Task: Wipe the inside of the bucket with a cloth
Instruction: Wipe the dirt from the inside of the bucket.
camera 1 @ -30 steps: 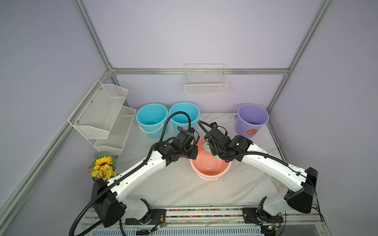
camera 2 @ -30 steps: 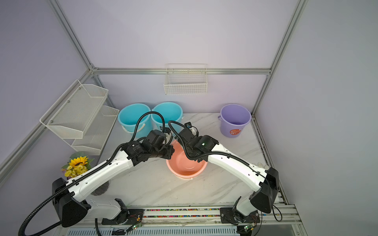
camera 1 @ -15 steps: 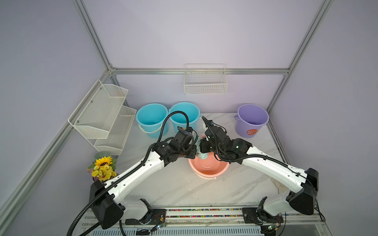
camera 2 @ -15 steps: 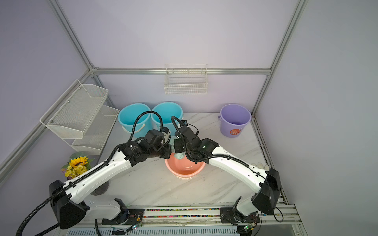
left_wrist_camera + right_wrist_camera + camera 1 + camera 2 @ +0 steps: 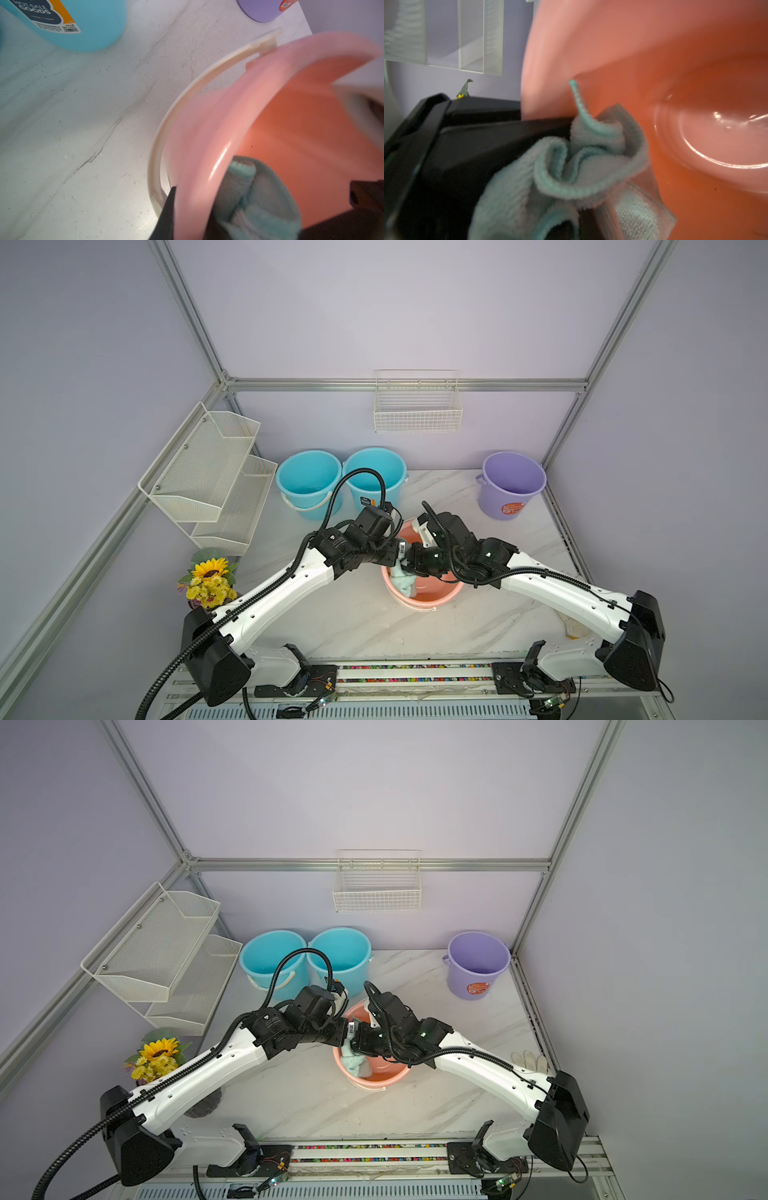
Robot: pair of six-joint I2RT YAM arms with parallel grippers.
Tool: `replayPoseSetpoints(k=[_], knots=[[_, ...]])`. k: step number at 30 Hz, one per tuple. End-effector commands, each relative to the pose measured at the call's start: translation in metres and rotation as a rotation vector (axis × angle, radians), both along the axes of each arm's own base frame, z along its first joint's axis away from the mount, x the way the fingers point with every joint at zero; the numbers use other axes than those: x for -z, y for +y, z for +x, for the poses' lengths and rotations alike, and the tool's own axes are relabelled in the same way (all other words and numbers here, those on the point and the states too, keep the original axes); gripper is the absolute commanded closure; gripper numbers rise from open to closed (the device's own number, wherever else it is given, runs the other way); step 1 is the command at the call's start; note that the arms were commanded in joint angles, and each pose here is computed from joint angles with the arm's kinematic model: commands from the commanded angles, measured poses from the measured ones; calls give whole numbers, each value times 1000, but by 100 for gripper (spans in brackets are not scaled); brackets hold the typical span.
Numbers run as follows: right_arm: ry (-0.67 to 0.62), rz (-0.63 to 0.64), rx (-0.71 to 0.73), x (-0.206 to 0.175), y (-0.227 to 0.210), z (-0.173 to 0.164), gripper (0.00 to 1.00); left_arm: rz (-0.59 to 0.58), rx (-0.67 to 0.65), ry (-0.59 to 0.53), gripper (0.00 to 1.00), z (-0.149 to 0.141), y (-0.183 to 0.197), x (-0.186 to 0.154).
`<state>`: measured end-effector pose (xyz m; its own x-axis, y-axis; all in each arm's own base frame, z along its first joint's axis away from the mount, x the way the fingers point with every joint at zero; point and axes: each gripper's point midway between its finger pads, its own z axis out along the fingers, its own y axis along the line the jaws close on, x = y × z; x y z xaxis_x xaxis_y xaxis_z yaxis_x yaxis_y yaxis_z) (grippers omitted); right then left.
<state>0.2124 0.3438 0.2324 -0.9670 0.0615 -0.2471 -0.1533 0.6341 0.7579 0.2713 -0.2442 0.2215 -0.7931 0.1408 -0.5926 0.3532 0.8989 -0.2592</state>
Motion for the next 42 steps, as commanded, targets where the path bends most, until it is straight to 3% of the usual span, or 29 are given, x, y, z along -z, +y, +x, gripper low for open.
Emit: replayPoseSetpoints(k=[1, 5, 13, 19, 26, 29, 32, 38, 42], knots=[[116, 9, -181, -5, -1, -43, 100, -97, 24, -91, 100, 9, -15, -33], [121, -171, -270, 12, -25, -57, 100, -88, 14, -91, 100, 8, -11, -32], [43, -652, -279, 34, -99, -46, 100, -71, 2, -83, 100, 7, -5, -30], [-84, -959, -156, 24, -152, -14, 100, -68, 7, -74, 100, 7, -5, -29], [-324, -1145, 46, -11, -171, 41, 100, -71, 12, -68, 100, 6, -5, -29], [-444, -1163, 148, -33, -170, 66, 100, -77, 16, -57, 100, 4, -7, -27], [-554, -1104, 210, -50, -156, 86, 100, -86, 27, -46, 100, 3, -9, -25], [-748, -796, 228, -71, -96, 115, 100, -99, 47, -27, 100, 1, -15, -23], [-772, -627, 176, -68, -58, 120, 100, -107, 53, -25, 100, 0, -16, -23]])
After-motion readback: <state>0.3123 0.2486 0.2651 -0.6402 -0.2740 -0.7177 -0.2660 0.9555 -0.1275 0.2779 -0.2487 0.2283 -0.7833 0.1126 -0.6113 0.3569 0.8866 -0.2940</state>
